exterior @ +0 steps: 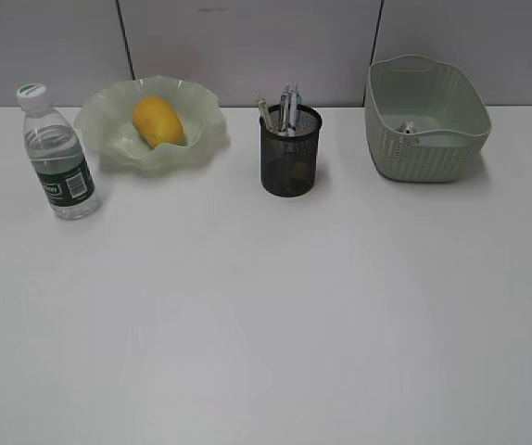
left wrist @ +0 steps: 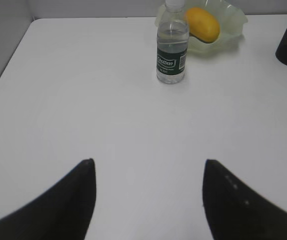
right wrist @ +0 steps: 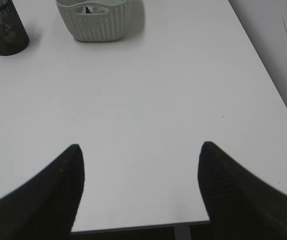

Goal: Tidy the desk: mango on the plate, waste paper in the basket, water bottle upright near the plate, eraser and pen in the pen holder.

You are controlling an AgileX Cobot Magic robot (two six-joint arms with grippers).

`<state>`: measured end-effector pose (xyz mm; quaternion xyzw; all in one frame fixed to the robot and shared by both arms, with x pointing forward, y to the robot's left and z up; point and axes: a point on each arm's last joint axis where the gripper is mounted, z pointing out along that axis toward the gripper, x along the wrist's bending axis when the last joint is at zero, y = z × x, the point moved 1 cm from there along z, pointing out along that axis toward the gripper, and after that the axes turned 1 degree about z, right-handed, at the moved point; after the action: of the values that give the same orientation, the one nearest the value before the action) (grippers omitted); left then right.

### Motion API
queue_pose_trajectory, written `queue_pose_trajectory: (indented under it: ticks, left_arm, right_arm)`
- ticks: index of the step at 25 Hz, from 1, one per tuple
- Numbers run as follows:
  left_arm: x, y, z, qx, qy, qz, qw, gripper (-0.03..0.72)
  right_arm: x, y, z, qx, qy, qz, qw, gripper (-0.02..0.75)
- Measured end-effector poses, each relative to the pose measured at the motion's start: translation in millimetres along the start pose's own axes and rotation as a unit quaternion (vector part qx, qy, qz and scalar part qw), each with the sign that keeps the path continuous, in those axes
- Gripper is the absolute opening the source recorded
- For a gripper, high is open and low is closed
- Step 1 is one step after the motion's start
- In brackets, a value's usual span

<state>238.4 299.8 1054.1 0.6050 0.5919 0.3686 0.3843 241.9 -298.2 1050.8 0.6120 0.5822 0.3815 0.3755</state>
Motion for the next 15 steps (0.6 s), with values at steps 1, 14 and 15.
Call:
queue_pose_trajectory:
  ticks: [1,14,15]
  left_arm:
    - [0.0,0.0,0.0,0.0,0.0,0.0,1.0,0.51]
    - [0.0,0.0,0.0,0.0,0.0,0.0,1.0,0.51]
    - [0.0,0.0,0.0,0.0,0.0,0.0,1.0,0.507]
  right_arm:
    - [0.0,0.0,0.0,0.0,0.0,0.0,1.0,0.561]
    - [0.1,0.0,0.0,0.0,0.0,0.0,1.0,0.561]
    - [0.1,0.0,0.0,0.0,0.0,0.0,1.0,0.561]
